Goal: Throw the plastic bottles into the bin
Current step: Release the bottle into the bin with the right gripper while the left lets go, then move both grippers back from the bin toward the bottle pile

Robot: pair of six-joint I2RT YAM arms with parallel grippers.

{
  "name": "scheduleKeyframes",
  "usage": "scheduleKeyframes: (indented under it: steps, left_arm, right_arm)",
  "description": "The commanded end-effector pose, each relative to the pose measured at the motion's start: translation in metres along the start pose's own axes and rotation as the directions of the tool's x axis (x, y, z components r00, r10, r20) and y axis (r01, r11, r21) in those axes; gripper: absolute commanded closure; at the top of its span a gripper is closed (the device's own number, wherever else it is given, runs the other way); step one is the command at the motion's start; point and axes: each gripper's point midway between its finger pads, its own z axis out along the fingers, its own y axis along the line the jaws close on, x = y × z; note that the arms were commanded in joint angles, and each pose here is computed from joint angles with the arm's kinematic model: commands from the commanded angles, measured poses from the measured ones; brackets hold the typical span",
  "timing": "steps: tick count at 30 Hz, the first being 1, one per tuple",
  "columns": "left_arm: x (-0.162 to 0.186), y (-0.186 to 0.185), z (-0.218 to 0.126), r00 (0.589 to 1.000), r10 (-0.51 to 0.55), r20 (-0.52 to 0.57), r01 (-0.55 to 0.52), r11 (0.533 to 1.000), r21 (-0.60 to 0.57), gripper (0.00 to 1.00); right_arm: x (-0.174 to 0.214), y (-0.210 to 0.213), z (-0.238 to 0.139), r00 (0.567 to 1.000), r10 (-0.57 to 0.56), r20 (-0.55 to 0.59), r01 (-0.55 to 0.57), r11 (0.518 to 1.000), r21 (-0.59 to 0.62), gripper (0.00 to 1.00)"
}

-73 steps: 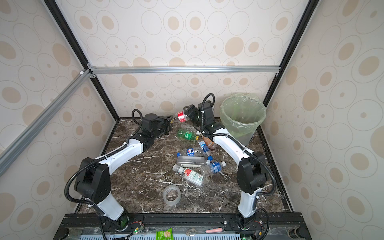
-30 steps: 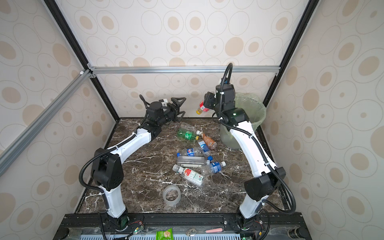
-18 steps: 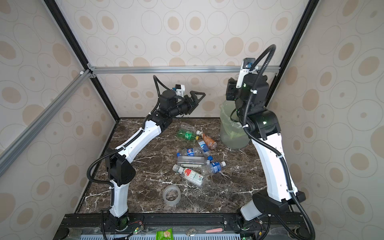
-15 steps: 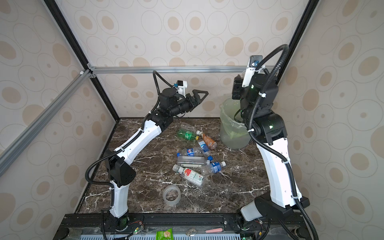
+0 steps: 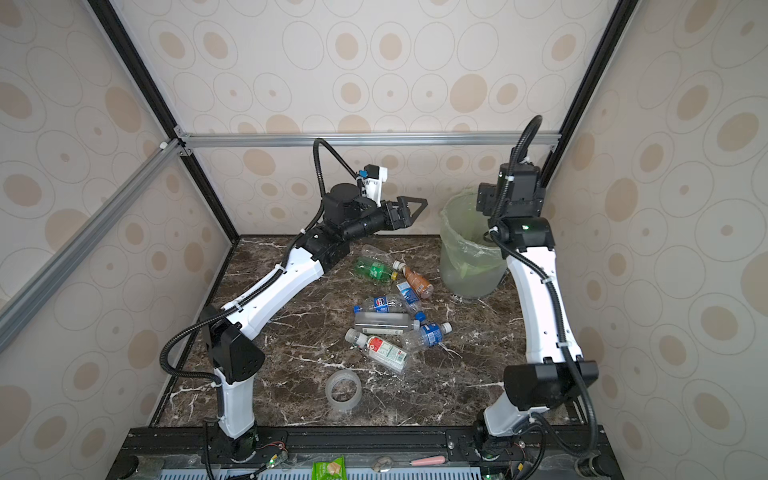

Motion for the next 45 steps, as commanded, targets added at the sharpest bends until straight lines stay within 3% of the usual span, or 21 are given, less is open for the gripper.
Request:
scheduleKeyframes:
  steps: [1,9,22,26,30,35,38,40,45]
  left_arm:
    - [-0.015,-0.015,-0.016,0.997,0.069,0.036,-0.069,0.998,-0.002,0.01]
    - [-0.008,-0.018,-0.014,0.996,0.084,0.032,-0.084,0.996,-0.014,0.01]
    - [-0.001,-0.011,-0.023,0.993,0.114,0.012,-0.112,0.99,-0.087,0.01]
    - [0.003,0.003,-0.031,0.988,0.152,-0.018,-0.153,0.974,-0.166,0.01]
    - [0.009,0.031,-0.047,0.973,0.211,-0.09,-0.229,0.923,-0.309,0.01]
    - [0.029,0.061,-0.071,0.967,0.192,-0.169,-0.245,0.883,-0.4,0.01]
    - [0.051,0.084,-0.087,0.966,0.129,-0.223,-0.221,0.858,-0.464,0.01]
    - [0.068,0.104,-0.103,0.97,0.057,-0.236,-0.175,0.837,-0.518,0.01]
    - [0.099,0.13,-0.142,0.978,-0.085,-0.192,-0.034,0.839,-0.544,0.01]
  right_arm:
    - [-0.035,-0.008,-0.044,0.989,0.107,0.104,-0.101,0.993,-0.063,0.0]
    - [-0.057,-0.012,-0.06,0.985,0.114,0.131,-0.104,0.991,-0.082,0.0]
    - [-0.055,-0.008,-0.065,0.985,0.122,0.124,-0.108,0.987,-0.116,0.0]
    - [-0.05,0.006,-0.07,0.989,0.094,0.115,-0.074,0.984,-0.162,0.0]
    - [-0.043,0.036,-0.083,0.991,0.033,0.128,-0.004,0.975,-0.222,0.0]
    - [-0.015,0.092,-0.1,0.992,-0.035,0.121,0.074,0.94,-0.332,0.0]
    - [0.014,0.125,-0.103,0.994,-0.073,0.079,0.098,0.911,-0.4,0.0]
    - [0.037,0.145,-0.104,0.992,-0.12,0.047,0.128,0.893,-0.432,0.0]
    - [0.101,0.184,-0.109,0.976,-0.215,-0.024,0.173,0.841,-0.513,0.0]
